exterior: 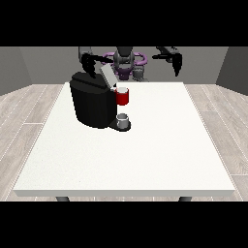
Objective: Insert the coffee pod into the coffee machine and close the lid
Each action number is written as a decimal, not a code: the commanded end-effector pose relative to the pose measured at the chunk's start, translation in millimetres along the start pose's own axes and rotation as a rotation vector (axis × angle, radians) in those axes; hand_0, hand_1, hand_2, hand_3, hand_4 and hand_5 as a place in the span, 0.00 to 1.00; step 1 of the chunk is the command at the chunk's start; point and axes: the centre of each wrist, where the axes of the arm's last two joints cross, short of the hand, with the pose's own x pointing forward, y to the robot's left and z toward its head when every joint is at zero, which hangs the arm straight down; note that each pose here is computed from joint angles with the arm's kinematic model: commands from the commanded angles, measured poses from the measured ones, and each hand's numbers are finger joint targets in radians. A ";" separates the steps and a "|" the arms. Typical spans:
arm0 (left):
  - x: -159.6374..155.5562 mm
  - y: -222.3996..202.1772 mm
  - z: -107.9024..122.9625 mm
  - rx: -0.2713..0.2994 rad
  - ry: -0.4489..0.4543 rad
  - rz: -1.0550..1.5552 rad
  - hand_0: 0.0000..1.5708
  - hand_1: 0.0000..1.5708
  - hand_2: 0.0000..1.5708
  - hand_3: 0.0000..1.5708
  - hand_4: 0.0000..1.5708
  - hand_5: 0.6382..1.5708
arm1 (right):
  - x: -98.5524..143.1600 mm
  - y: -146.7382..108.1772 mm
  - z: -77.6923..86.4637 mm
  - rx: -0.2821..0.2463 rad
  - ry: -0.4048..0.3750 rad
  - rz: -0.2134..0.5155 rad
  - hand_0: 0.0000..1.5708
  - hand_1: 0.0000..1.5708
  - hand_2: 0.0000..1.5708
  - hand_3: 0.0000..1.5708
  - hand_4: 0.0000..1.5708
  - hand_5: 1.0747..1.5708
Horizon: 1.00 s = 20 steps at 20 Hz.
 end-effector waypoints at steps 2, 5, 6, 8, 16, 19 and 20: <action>8.8 -5.2 0.6 0.019 -0.030 -0.016 0.00 0.00 0.00 0.00 0.00 1.00 | 5.4 16.0 -13.4 0.039 -0.030 0.032 0.00 0.00 0.00 0.00 0.00 1.00; 11.0 15.5 1.2 0.024 -0.082 -0.008 0.00 0.00 0.00 0.00 0.00 1.00 | 8.0 30.1 -20.2 0.027 -0.046 0.021 0.00 0.00 0.00 0.00 0.00 1.00; 21.2 5.8 1.4 -0.014 -0.056 -0.003 0.00 0.00 0.00 0.00 0.00 1.00 | 20.7 1.9 -32.0 -0.022 -0.031 0.028 0.00 0.00 0.00 0.00 0.00 1.00; 21.4 7.1 -2.3 0.014 -0.044 0.018 0.00 0.00 0.00 0.00 0.00 1.00 | 27.1 18.6 -36.6 0.029 -0.013 0.041 0.00 0.00 0.00 0.00 0.03 1.00; 24.6 -9.5 -2.8 0.014 -0.034 -0.026 0.00 0.00 0.00 0.00 0.00 1.00 | 30.0 15.8 -46.4 0.058 -0.039 0.043 0.00 0.00 0.00 0.00 0.00 1.00; 14.1 3.9 7.6 0.021 -0.066 -0.033 0.00 0.00 0.00 0.00 0.00 1.00 | 16.5 27.1 -41.5 0.039 -0.073 0.052 0.00 0.00 0.00 0.00 0.00 1.00; 10.1 3.3 2.9 0.028 -0.052 -0.025 0.00 0.00 0.00 0.00 0.00 1.00 | 39.2 33.7 -51.4 0.067 -0.060 0.063 0.00 0.00 0.00 0.00 0.00 1.00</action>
